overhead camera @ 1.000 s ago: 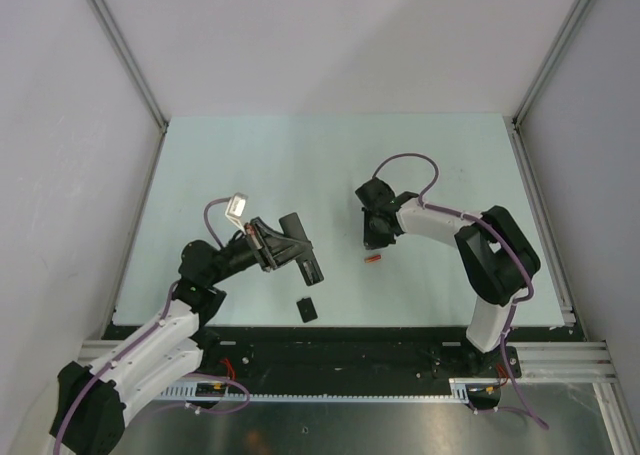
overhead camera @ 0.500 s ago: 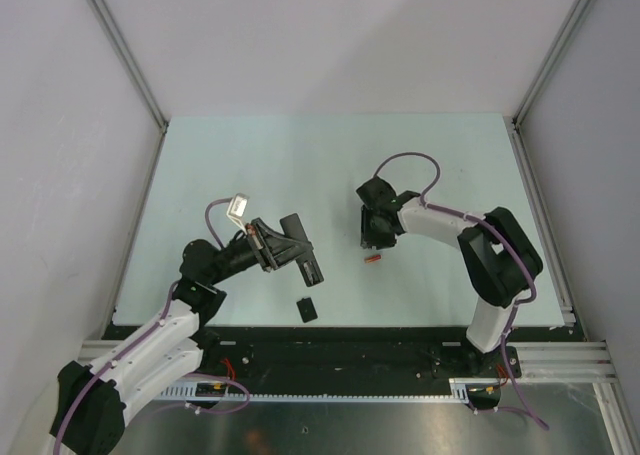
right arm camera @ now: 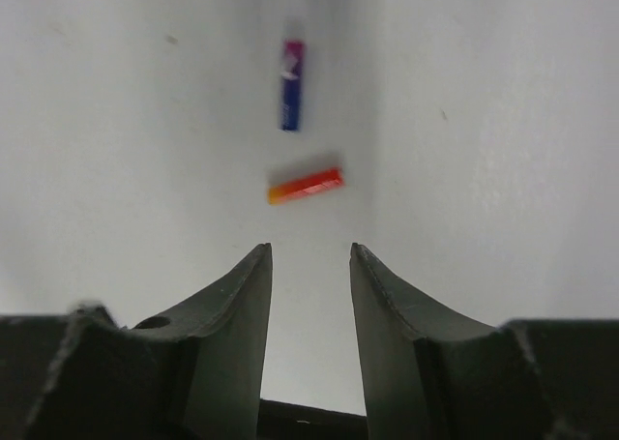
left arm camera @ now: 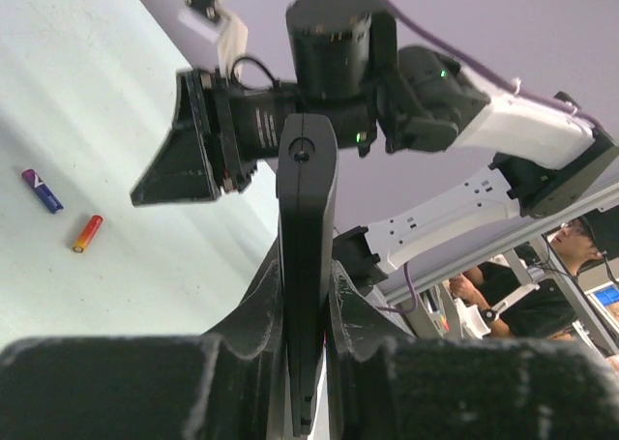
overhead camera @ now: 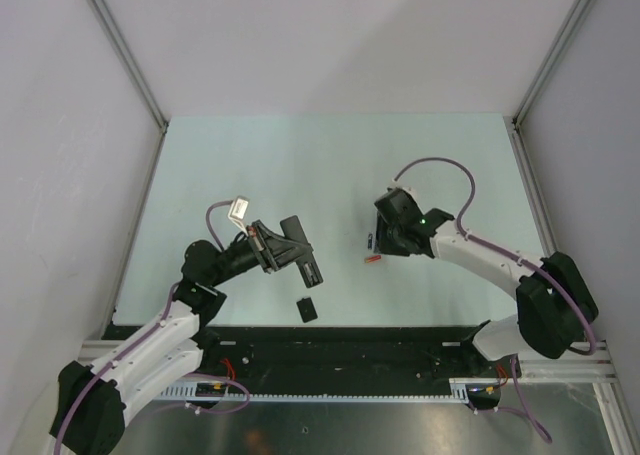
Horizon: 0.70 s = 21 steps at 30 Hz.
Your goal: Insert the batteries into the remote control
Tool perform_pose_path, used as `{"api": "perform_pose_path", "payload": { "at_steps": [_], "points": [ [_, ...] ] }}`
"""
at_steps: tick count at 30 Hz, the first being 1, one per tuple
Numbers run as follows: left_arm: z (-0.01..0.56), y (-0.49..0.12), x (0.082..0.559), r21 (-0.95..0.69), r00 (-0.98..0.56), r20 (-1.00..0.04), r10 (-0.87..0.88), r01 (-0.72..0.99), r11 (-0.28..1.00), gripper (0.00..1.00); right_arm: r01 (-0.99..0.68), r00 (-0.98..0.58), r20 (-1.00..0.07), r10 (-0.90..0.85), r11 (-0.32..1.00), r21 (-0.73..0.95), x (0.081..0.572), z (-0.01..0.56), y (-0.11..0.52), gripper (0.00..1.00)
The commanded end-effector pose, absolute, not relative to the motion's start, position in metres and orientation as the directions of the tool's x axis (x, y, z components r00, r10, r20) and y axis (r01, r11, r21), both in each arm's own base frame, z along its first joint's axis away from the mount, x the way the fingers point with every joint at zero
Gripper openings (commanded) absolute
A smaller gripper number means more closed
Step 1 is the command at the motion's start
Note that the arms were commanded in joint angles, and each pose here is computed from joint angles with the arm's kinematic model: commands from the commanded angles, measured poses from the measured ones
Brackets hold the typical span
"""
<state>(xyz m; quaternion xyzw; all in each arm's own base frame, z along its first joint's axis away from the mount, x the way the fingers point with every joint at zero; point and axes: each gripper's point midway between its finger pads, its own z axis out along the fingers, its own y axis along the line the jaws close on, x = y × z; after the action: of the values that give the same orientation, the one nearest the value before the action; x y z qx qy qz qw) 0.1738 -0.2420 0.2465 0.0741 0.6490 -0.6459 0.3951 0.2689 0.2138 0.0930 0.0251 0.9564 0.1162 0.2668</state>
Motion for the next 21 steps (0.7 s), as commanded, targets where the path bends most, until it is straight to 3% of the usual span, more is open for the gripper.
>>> {"api": "perform_pose_path", "payload": {
  "at_steps": [1, 5, 15, 21],
  "points": [
    [0.25, -0.238, 0.178, -0.758, -0.639, -0.63, -0.441, 0.629, 0.172, 0.0, 0.092, -0.846, -0.49, 0.212, 0.962, 0.258, 0.258, 0.075, 0.2, 0.41],
    [0.249, -0.238, 0.18, -0.761, -0.638, -0.629, -0.445, 0.624, 0.18, 0.0, 0.179, -0.842, -0.436, 0.317, 0.928, 0.328, 0.249, 0.062, 0.206, 0.41],
    [0.236, -0.235, 0.178, -0.765, -0.639, -0.63, -0.441, 0.61, 0.207, 0.0, 0.218, -0.786, -0.51, 0.35, 0.928, 0.301, 0.245, 0.073, 0.177, 0.4],
    [0.212, -0.233, 0.187, -0.796, -0.659, -0.601, -0.453, 0.548, 0.257, 0.0, 0.26, -0.774, -0.491, 0.401, 0.907, 0.332, 0.229, 0.058, 0.152, 0.39]
  ]
}}
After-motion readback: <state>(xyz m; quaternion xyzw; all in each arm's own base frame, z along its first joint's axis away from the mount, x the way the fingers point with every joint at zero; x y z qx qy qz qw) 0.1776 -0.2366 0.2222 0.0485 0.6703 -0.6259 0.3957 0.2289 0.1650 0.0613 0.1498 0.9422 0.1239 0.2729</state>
